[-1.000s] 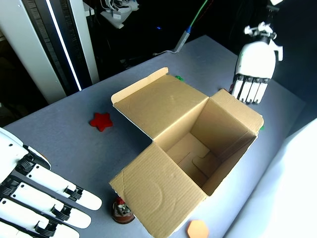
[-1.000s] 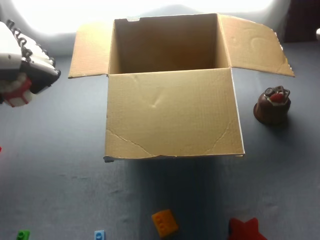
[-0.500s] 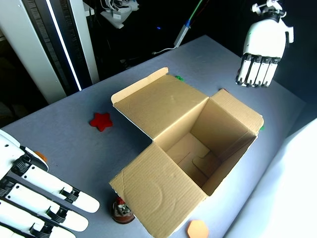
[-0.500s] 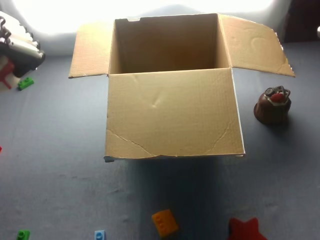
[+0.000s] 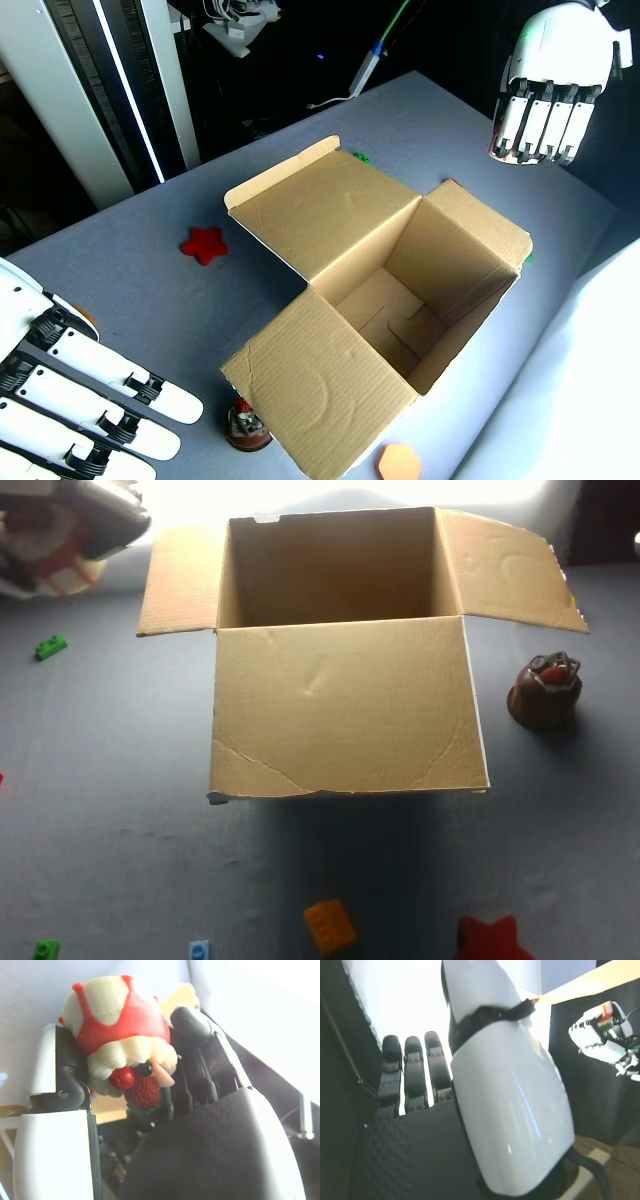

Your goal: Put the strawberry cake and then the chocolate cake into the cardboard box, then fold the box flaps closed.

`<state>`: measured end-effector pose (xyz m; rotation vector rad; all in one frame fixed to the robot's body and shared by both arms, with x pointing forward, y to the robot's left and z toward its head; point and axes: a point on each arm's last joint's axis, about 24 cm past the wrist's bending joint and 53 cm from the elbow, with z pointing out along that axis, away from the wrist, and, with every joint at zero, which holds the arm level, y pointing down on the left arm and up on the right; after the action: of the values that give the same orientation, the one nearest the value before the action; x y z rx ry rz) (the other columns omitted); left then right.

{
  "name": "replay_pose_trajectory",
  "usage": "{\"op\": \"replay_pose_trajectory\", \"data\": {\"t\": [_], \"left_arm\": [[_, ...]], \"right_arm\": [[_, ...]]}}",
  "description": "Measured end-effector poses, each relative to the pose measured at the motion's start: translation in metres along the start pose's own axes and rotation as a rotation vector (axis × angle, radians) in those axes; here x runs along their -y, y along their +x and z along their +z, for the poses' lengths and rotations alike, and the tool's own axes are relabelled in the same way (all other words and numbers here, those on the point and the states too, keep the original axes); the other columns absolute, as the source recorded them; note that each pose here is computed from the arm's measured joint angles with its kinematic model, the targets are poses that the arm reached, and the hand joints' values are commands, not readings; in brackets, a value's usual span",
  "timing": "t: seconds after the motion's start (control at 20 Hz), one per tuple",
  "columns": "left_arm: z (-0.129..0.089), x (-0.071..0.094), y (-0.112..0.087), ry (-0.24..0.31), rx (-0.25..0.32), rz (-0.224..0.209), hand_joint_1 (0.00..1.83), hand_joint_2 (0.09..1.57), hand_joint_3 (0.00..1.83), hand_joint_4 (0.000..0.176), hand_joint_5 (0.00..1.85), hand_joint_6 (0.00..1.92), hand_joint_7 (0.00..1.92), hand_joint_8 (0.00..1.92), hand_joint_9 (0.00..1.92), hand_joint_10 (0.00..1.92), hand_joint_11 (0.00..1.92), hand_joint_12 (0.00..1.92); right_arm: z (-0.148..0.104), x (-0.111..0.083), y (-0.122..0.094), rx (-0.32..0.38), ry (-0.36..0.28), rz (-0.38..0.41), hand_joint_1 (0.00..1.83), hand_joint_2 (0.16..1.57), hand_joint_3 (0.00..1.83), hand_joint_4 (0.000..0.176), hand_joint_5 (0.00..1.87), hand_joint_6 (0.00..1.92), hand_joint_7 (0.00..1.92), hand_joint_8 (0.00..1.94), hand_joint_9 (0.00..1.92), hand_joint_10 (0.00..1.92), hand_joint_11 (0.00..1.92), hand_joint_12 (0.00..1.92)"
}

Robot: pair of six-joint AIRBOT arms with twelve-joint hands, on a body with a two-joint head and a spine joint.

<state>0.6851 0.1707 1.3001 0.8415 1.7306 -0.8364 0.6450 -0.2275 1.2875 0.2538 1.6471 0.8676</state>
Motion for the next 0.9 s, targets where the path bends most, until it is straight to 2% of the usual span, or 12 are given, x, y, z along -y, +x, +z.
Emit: {"op": "replay_pose_trajectory", "data": {"t": [0.15,0.2,0.3,0.35,0.4,0.5,0.55,0.6,0.65,0.85,0.9], "left_arm": [[0.019,0.016,-0.01,0.04,-0.01,0.033,1.24,1.39,0.0,0.0,0.48,1.78,0.45,1.72,0.5,1.83,0.42,1.82],[0.026,0.022,-0.014,0.058,-0.014,0.045,1.24,1.39,0.0,0.0,0.48,1.82,0.44,1.73,0.5,1.8,0.42,1.8],[0.042,0.038,-0.019,0.096,-0.024,0.068,1.24,1.4,0.0,0.0,0.47,1.84,0.43,1.74,0.49,1.81,0.42,1.82],[0.049,0.045,-0.021,0.114,-0.031,0.078,1.41,1.36,0.01,0.0,0.47,1.85,0.42,1.78,0.46,1.84,0.46,1.8],[0.056,0.052,-0.022,0.13,-0.04,0.088,1.45,1.36,0.01,0.0,0.46,1.87,0.4,1.8,0.43,1.85,0.46,1.8],[0.07,0.063,-0.022,0.156,-0.056,0.103,1.45,1.36,0.01,0.0,0.46,1.83,0.39,1.8,0.43,1.85,0.46,1.85],[0.077,0.068,-0.02,0.169,-0.071,0.108,1.28,1.38,0.02,0.0,0.47,1.84,0.43,1.76,0.48,1.83,0.45,1.84],[0.081,0.07,-0.02,0.175,-0.078,0.111,1.42,1.35,0.02,0.0,0.46,1.83,0.44,1.75,0.48,1.83,0.47,1.8],[0.09,0.074,-0.018,0.187,-0.09,0.114,1.45,1.34,0.01,0.0,0.48,1.81,0.44,1.71,0.47,1.8,0.48,1.83],[0.11,0.08,-0.024,0.205,-0.096,0.129,1.45,1.35,0.0,0.0,0.47,1.84,0.42,1.75,0.47,1.78,0.48,1.84],[0.117,0.081,-0.024,0.207,-0.1,0.133,1.45,1.35,0.0,0.0,0.47,1.84,0.41,1.76,0.46,1.81,0.47,1.83]], "right_arm": [[0.0,0.0,0.0,0.0,0.0,0.0,1.15,1.07,0.0,0.025,0.04,0.01,0.1,0.01,0.08,0.0,0.0,0.42],[0.0,0.0,0.0,0.0,0.0,-0.001,1.14,1.09,0.01,0.02,0.03,0.0,0.08,0.0,0.06,0.0,0.0,0.36],[0.0,-0.001,-0.001,0.002,-0.001,0.0,1.16,1.07,0.0,0.017,0.04,0.0,0.09,0.0,0.07,0.01,0.0,0.39],[0.0,-0.001,-0.001,0.003,-0.002,0.0,1.16,1.07,0.0,0.017,0.05,0.0,0.09,0.0,0.08,0.01,0.0,0.43],[0.0,-0.001,-0.001,0.003,-0.002,0.0,1.16,1.07,0.0,0.014,0.04,0.0,0.08,0.0,0.07,0.0,0.0,0.39],[0.0,0.0,-0.001,0.002,-0.001,0.0,1.14,1.08,0.0,0.011,0.03,0.0,0.08,0.0,0.06,0.0,0.0,0.34],[0.0,0.0,-0.001,0.004,0.0,-0.002,1.16,1.07,0.0,0.019,0.05,0.01,0.08,0.0,0.06,0.0,0.0,0.32],[0.0,0.001,-0.002,0.007,0.0,-0.001,1.16,1.06,0.0,0.017,0.06,0.01,0.09,0.0,0.07,0.0,0.0,0.32],[0.0,0.004,-0.004,0.021,0.006,0.0,1.17,1.06,0.0,0.01,0.05,0.01,0.08,0.0,0.07,0.0,0.0,0.32],[0.004,0.023,-0.012,0.073,0.047,0.058,1.15,1.08,0.01,0.019,0.01,0.0,0.04,0.0,0.05,0.0,0.0,0.27],[0.007,0.026,-0.008,0.073,0.054,0.064,1.17,1.07,0.0,0.02,0.03,0.01,0.06,0.0,0.06,0.0,0.0,0.34]]}}
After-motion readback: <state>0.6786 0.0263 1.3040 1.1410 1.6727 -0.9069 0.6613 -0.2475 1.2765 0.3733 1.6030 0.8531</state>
